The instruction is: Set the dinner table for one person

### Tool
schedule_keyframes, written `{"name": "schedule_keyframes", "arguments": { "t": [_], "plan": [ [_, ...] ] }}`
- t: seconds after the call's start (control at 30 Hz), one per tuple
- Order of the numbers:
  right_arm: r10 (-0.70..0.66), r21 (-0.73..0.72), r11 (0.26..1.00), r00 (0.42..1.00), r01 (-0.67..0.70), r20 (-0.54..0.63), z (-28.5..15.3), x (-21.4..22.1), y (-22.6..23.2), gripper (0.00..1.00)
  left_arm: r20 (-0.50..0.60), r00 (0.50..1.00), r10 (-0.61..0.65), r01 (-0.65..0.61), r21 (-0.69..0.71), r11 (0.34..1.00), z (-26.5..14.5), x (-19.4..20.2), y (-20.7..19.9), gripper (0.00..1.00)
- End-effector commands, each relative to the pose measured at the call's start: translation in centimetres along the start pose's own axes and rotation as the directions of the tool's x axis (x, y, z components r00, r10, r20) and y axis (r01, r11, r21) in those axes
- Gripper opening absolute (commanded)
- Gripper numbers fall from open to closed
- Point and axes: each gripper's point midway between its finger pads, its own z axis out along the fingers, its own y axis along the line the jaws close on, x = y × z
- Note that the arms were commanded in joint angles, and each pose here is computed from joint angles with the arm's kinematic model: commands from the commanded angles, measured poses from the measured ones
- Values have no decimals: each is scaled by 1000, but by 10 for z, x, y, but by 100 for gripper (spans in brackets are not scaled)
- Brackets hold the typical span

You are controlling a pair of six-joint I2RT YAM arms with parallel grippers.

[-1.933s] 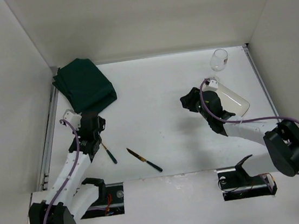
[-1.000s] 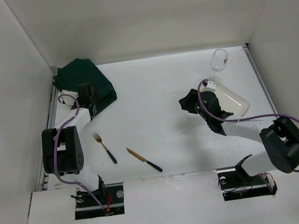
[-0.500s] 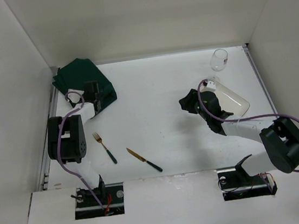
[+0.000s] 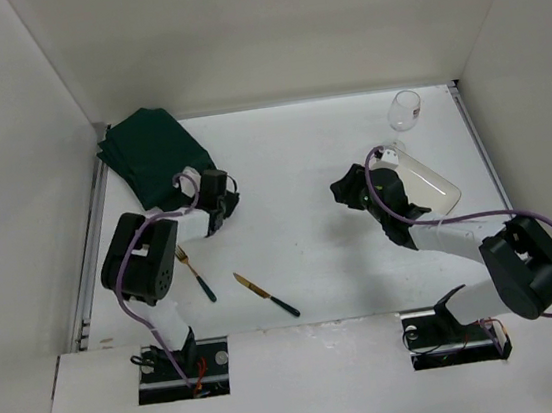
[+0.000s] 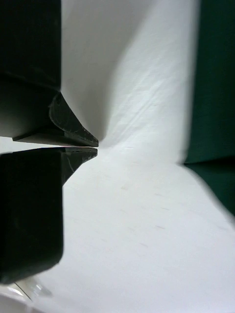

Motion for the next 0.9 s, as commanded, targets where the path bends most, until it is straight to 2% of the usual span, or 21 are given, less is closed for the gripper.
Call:
{"name": "schedule_keyframes", "arguments": {
  "t": [0.0, 0.2, 0.37, 0.43, 0.53, 0.63, 0.87],
  "plan": [
    [19, -69, 998, 998, -15, 55, 0, -19, 23, 53, -1, 992, 125, -124, 105, 987, -27, 17, -18, 3],
    [16, -68, 998, 999, -13, 38, 4, -14, 25, 53, 131, 988, 76, -94, 132, 987, -54, -22, -30, 10],
    [14, -72, 997, 999, -11, 41, 3, -13, 27, 54, 248, 968, -31, 8, 94, 996, -53, -79, -32, 38],
    [14, -73, 997, 999, -11, 40, 3, -13, 28, 54, 278, 958, -78, 58, 80, 995, -45, -100, -32, 46],
    [13, -73, 997, 999, -10, 43, 2, -14, 28, 54, 256, 960, -110, 98, 61, 993, -21, -117, -37, 49],
    [13, -75, 997, 999, -11, 35, 3, -12, 28, 54, 200, 974, -103, 100, 25, 995, 0, -113, -43, 49],
    [14, -77, 997, 999, -11, 35, 3, -12, 28, 54, 169, 985, -43, 49, -33, 998, 28, -106, -44, 49]
  ]
}}
